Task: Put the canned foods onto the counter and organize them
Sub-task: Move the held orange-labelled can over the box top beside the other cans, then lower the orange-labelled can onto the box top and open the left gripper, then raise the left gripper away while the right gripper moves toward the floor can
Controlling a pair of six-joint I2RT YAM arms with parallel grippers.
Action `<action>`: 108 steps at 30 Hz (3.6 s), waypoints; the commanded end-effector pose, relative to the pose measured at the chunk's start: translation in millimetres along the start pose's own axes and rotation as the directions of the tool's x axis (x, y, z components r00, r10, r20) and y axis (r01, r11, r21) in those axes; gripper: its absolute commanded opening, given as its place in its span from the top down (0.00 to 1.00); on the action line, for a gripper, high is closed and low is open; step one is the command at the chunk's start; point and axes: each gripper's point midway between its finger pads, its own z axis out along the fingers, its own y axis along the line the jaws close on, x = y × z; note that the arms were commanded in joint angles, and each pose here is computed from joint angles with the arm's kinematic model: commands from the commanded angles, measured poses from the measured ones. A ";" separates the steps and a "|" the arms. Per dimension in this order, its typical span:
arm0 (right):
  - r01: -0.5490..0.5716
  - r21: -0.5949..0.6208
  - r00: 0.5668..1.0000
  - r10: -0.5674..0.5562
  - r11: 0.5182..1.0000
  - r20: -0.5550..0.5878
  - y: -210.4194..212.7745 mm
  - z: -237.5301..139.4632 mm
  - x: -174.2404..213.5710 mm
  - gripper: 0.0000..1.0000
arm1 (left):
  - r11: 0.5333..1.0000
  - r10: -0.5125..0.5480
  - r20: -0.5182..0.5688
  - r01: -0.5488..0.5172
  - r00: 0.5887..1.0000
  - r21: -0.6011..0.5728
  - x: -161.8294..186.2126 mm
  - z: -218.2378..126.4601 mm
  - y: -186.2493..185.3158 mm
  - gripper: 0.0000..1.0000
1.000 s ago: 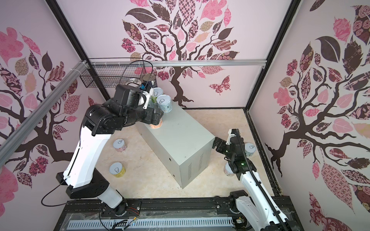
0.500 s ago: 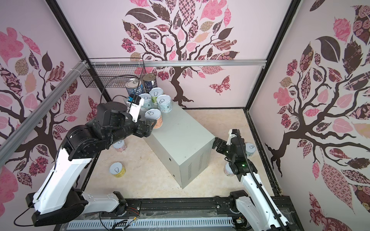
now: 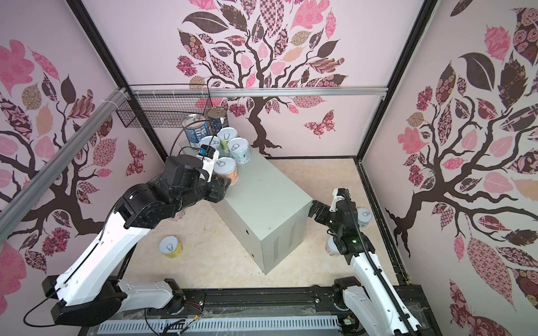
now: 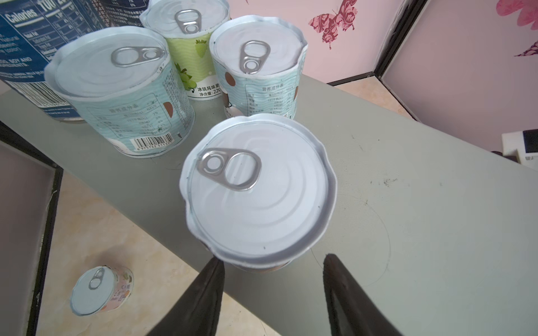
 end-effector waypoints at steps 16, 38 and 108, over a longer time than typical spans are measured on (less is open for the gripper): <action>0.018 -0.022 1.000 -0.018 1.000 -0.001 7.1 -3.1 -2.5 0.00 | 0.995 -0.049 0.017 0.051 0.999 -0.090 0.9 24.2 6.9 0.30; 0.017 -0.021 1.000 -0.017 1.000 -0.007 4.3 -0.9 1.9 0.00 | 0.984 -0.110 0.019 0.112 0.994 -0.139 -6.4 49.2 36.2 0.34; -0.023 0.514 0.997 -0.019 0.857 0.077 -71.8 -45.9 -30.5 0.00 | 0.811 -0.549 -0.030 0.524 0.835 -0.259 156.9 -4.0 134.3 0.02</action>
